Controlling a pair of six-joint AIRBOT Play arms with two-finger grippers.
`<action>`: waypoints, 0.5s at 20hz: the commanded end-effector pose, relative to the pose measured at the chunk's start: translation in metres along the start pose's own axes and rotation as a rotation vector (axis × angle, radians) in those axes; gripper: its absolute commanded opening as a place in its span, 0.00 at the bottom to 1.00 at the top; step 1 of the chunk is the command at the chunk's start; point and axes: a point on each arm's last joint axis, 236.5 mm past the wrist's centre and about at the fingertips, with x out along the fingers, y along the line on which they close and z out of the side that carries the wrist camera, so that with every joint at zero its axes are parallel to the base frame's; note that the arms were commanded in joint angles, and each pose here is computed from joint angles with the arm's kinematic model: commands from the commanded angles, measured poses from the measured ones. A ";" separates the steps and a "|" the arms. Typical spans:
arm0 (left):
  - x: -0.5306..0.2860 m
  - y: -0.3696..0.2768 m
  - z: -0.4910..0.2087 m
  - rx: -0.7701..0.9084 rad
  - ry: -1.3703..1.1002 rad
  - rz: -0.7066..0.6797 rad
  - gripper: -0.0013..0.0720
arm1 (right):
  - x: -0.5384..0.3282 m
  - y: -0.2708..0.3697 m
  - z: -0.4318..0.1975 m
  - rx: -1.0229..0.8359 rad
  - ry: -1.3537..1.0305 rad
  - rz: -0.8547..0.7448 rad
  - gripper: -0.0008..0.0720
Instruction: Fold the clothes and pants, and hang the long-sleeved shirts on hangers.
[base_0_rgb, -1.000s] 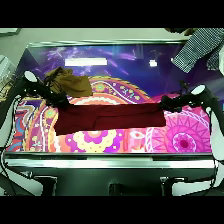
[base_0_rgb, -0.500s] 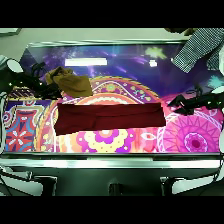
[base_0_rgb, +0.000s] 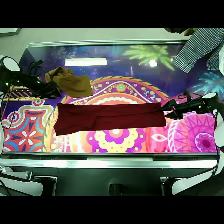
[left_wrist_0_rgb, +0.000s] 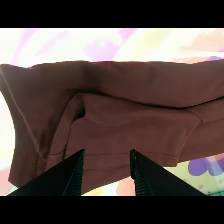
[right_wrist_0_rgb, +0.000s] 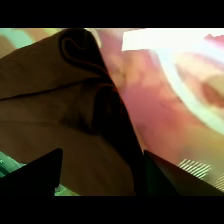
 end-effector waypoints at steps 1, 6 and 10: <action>-0.001 0.000 0.001 -0.005 -0.003 0.001 0.49 | 0.009 -0.003 0.002 0.015 -0.013 0.010 0.82; -0.001 0.000 0.001 -0.005 -0.005 0.000 0.49 | 0.043 0.007 -0.008 -0.045 0.023 -0.059 0.57; -0.001 -0.005 -0.001 -0.005 0.003 -0.019 0.45 | 0.043 0.015 -0.006 -0.056 0.009 -0.076 0.05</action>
